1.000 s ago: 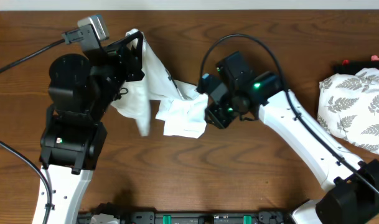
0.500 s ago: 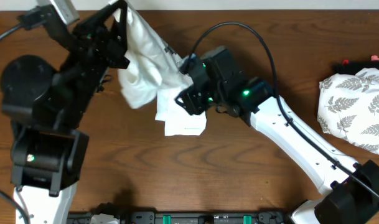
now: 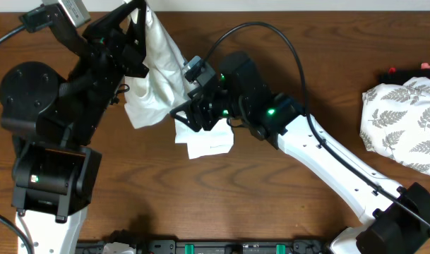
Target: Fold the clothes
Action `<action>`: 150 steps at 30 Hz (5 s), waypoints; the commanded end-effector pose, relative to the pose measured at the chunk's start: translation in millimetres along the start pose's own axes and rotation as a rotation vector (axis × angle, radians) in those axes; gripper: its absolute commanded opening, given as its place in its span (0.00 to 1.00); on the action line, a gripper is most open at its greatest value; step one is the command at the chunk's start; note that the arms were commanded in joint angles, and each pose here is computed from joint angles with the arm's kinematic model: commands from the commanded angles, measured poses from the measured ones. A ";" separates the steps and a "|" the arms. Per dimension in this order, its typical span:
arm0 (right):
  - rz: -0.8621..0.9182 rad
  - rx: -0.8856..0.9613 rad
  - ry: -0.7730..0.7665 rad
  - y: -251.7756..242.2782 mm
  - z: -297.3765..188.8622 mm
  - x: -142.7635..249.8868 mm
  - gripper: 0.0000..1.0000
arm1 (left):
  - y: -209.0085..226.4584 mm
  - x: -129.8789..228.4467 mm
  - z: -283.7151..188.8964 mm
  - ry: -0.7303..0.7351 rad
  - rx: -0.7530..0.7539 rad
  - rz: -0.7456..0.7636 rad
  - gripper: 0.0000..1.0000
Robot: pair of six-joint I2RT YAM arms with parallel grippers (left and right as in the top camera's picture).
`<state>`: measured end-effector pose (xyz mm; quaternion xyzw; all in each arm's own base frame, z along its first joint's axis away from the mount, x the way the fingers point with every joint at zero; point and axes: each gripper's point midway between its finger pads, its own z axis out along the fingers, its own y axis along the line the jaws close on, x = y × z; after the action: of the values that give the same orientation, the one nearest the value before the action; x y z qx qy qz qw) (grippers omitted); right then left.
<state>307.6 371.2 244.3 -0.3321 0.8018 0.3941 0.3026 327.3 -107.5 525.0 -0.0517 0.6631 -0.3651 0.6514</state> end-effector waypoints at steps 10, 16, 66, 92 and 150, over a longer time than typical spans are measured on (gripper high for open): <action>-0.003 0.108 -0.076 -5.7 -14.4 -19.4 0.01 | -8.2 -8.3 -3.9 -0.019 0.015 0.042 0.06; 0.021 0.641 -0.181 -66.3 -103.1 -34.0 0.01 | 20.7 18.3 -5.3 0.091 -0.103 0.199 0.23; 0.276 0.952 -0.380 -148.4 -345.4 -78.2 0.01 | 73.8 93.8 12.5 0.367 -0.300 0.304 0.24; 0.272 0.418 -0.086 -131.7 -64.6 -75.5 0.70 | 83.7 104.6 7.7 0.416 -0.339 0.301 0.25; 0.747 1.057 0.484 -219.5 -274.8 111.4 0.70 | 233.0 466.9 17.3 1.289 -0.882 -0.310 0.66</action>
<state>351.6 11.2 200.3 0.0824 0.9924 -0.0517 0.0757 372.8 -205.7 26.1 -0.1708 0.9737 -0.1505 0.0008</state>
